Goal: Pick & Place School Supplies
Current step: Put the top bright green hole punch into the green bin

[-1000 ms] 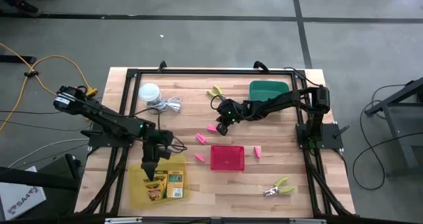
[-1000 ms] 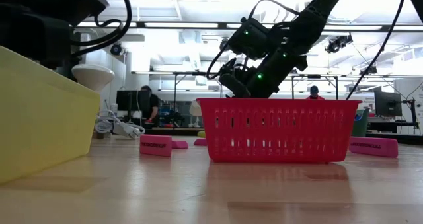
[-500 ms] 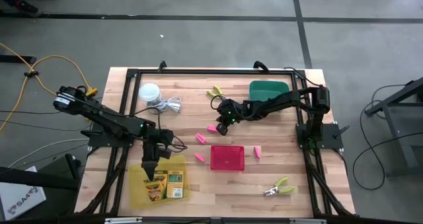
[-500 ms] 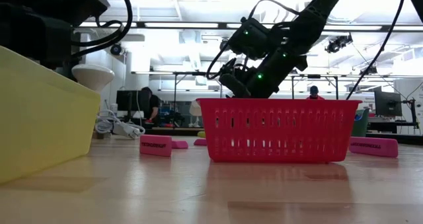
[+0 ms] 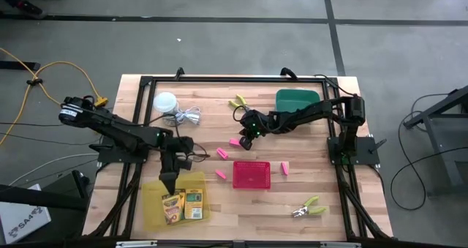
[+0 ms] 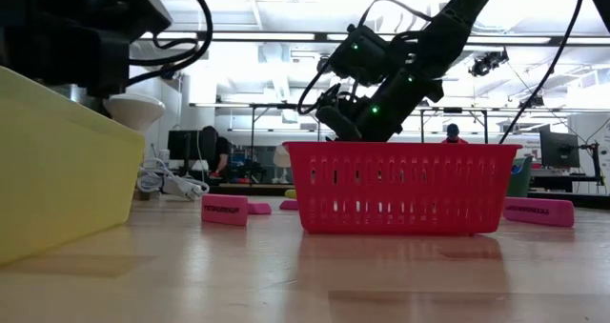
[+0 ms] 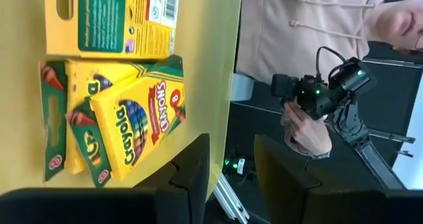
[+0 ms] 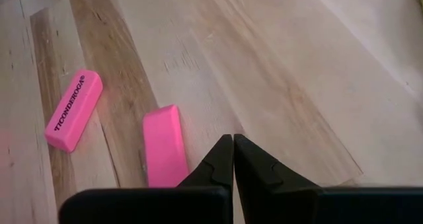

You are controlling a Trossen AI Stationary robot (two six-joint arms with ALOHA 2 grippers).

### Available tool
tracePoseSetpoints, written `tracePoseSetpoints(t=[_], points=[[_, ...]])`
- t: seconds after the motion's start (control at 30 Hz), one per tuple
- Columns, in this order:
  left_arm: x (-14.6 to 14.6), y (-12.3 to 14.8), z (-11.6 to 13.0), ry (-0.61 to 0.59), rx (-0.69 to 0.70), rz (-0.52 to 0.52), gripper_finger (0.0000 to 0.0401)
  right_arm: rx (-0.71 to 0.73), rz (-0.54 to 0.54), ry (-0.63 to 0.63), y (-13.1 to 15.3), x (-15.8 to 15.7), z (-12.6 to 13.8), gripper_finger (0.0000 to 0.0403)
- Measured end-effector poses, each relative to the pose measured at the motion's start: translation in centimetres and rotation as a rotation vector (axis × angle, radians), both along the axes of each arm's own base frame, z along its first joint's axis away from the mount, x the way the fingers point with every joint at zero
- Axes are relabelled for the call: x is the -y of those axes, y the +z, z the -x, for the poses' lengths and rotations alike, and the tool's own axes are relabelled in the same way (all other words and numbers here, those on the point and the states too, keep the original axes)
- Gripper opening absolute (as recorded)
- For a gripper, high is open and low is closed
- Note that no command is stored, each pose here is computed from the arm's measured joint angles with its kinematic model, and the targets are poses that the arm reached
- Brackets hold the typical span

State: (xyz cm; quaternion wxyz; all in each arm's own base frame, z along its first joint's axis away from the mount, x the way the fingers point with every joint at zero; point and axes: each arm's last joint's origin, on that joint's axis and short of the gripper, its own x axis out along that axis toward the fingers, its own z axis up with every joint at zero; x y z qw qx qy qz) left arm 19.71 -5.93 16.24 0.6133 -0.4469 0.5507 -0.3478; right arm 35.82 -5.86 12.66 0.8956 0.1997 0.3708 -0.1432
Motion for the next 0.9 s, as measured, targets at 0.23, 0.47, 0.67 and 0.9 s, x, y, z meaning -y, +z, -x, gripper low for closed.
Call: tracePoseSetpoints(t=[0.23, 0.47, 0.67, 0.9], points=[[-1.5, 0.0, -0.4, 0.063, 0.029, 0.000, 0.0117, 0.000, 0.003, 0.008, 0.0, -0.2, 0.0, 0.0002], [-5.2, 0.3, -0.9, 0.206, 0.042, 0.052, 0.0117, -0.001, 0.004, 0.010, 0.0, -0.2, 0.0, 0.0002], [-8.6, 1.0, -1.3, 0.331, 0.150, 0.086, 0.0116, 0.000, 0.005, 0.010, 0.0, -0.2, 0.0, 0.0002], [-10.7, 2.8, -2.0, 0.392, 0.352, 0.096, 0.0111, 0.005, 0.045, 0.030, 0.1, -0.1, -0.1, 0.0002]])
